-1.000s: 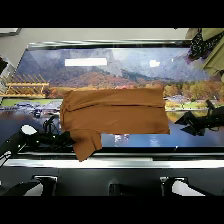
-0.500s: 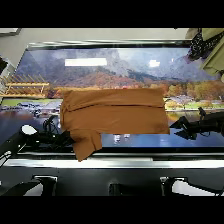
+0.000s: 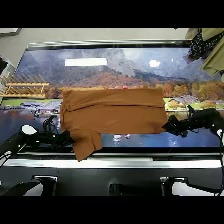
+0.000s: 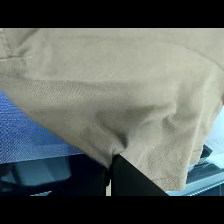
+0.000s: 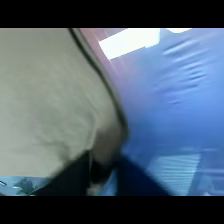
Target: Fold the clothes and pants, and hang the long-sleeved shirts on hangers.
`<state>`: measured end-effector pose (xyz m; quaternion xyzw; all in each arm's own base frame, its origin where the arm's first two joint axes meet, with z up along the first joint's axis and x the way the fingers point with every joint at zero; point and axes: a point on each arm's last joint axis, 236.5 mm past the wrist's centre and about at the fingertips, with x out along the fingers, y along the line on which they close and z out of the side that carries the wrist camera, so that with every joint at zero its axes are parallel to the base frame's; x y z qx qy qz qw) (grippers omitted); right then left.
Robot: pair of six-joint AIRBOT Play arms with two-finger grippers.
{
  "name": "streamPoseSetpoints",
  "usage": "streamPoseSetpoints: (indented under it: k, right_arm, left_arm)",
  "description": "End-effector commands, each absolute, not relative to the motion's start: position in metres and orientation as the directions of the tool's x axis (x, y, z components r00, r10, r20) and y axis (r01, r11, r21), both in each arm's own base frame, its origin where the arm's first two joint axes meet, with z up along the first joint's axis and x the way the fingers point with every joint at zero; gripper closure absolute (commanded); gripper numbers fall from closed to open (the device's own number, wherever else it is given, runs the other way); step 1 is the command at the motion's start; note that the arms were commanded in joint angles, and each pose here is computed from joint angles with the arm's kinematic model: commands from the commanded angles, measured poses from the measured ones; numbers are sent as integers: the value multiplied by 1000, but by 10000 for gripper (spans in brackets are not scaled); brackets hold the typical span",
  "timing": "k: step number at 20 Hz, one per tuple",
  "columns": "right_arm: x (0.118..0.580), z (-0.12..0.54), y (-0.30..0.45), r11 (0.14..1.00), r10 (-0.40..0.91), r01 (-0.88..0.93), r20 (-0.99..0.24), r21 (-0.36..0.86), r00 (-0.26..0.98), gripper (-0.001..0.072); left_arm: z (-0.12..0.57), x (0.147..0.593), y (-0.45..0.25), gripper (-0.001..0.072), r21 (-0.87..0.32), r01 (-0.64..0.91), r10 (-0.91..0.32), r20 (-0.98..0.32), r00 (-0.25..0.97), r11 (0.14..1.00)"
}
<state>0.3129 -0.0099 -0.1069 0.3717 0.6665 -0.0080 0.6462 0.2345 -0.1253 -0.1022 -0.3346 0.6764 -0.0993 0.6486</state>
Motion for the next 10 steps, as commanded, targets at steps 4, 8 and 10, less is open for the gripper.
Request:
streamPoseSetpoints:
  k: [4, 8, 10]
  right_arm:
    - [299, -90, 4, 733, 515, 486, -855, 476, 60, 678]
    - [265, -60, 5, 784, 496, 444, -868, 435, -25, 678]
    - [237, -44, 2, 822, 467, 419, -878, 386, -107, 678]
  left_arm:
    - [-80, 249, -109, 692, -598, -350, -608, -789, 94, 721]
    - [-43, 251, -86, 692, -587, -351, -588, -801, 116, 730]
    - [-28, 238, -73, 693, -540, -348, -541, -834, 106, 766]
